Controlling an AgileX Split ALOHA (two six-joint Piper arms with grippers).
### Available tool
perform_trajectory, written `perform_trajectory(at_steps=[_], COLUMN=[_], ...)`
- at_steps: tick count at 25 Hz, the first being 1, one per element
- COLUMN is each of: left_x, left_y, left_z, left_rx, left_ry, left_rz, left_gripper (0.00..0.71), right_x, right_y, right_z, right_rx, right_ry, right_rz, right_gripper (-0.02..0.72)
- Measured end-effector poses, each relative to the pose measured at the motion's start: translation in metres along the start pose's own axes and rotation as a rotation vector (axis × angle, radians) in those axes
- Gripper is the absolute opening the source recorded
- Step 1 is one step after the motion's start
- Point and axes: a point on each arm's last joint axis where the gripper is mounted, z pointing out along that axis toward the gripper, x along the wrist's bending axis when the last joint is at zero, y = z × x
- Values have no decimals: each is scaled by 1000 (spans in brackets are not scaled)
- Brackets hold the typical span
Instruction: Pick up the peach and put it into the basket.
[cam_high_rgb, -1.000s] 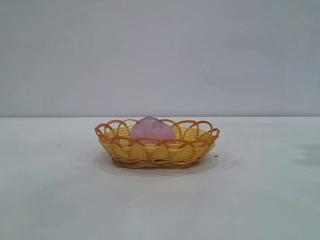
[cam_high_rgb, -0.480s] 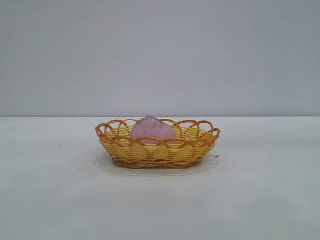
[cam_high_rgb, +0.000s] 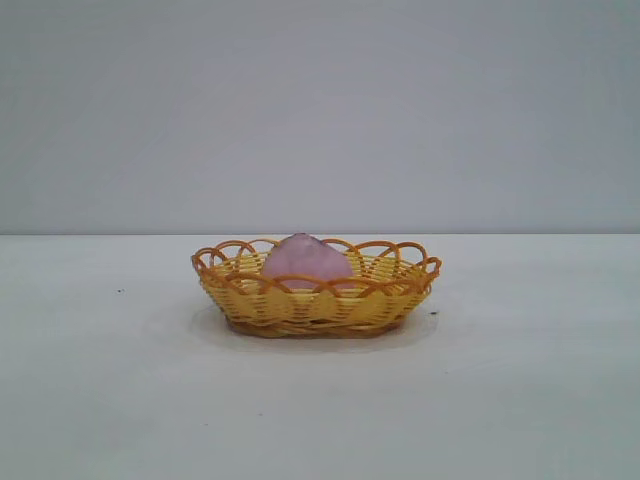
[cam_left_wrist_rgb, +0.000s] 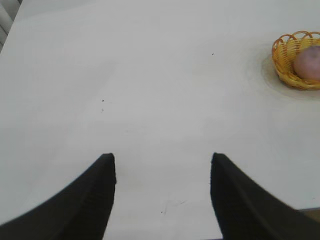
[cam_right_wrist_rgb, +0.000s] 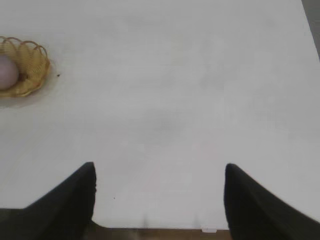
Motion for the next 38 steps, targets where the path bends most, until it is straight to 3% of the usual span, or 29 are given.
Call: perform_trajectory(at_steps=[5, 9, 29, 38], left_x=[0, 0, 0, -1], left_y=[0, 0, 0, 0], left_z=[0, 0, 0, 0], left_rx=[0, 0, 0, 0], left_ry=[0, 0, 0, 51], left_rz=[0, 0, 0, -30], left_gripper=[366, 366, 366, 366], right_x=[0, 1, 2, 2], right_y=[-35, -48, -43, -43], right_z=[-5, 12, 26, 26], right_rx=[-103, -49, -131, -133], right_ry=[-1, 4, 19, 19], right_rz=[-7, -7, -20, -20], right_gripper=[465, 465, 465, 465])
